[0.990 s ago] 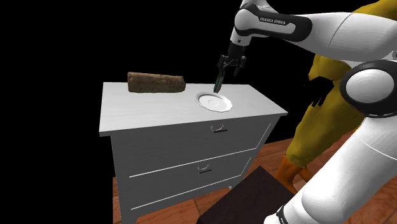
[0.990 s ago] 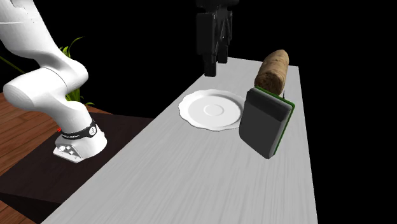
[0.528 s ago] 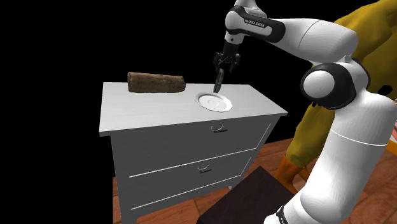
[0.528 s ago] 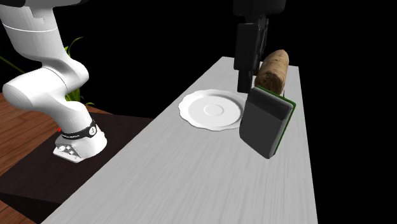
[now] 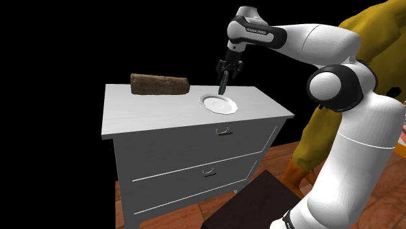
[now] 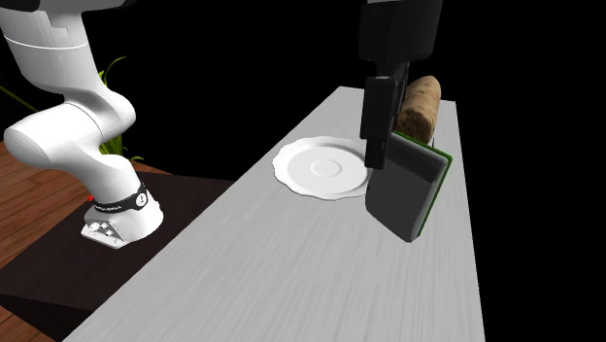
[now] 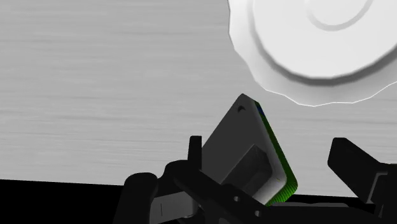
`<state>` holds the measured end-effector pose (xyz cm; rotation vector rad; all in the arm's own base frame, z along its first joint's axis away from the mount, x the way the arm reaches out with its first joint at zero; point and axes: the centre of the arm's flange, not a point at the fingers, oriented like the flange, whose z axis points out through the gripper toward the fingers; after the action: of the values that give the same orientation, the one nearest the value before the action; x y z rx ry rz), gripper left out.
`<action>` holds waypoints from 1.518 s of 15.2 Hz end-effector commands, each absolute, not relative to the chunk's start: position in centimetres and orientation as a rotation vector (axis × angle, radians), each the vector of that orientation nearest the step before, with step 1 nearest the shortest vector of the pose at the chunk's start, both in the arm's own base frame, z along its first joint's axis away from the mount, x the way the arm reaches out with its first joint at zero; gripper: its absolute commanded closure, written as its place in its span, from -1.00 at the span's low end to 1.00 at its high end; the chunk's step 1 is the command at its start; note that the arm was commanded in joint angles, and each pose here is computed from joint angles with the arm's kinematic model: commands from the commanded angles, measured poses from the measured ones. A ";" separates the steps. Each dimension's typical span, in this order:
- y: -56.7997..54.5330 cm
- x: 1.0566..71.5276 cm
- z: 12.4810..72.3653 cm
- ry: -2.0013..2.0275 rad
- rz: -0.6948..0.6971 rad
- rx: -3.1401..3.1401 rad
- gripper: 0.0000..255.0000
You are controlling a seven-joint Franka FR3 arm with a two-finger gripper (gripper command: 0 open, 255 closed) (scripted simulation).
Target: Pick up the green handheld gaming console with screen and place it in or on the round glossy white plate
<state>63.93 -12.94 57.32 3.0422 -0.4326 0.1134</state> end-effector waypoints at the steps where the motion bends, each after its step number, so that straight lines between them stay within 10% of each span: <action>1: -13.0 63.9 57.2 -0.433 0.114 3.042 -1.00; 5: -13.0 63.9 57.2 -0.433 0.114 3.042 -1.00; 6: -13.0 63.9 57.2 -0.433 0.114 3.042 1.00; 23: -13.0 63.9 61.4 -0.433 0.114 3.042 1.00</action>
<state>63.85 -12.91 60.88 3.0423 -0.4325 0.1139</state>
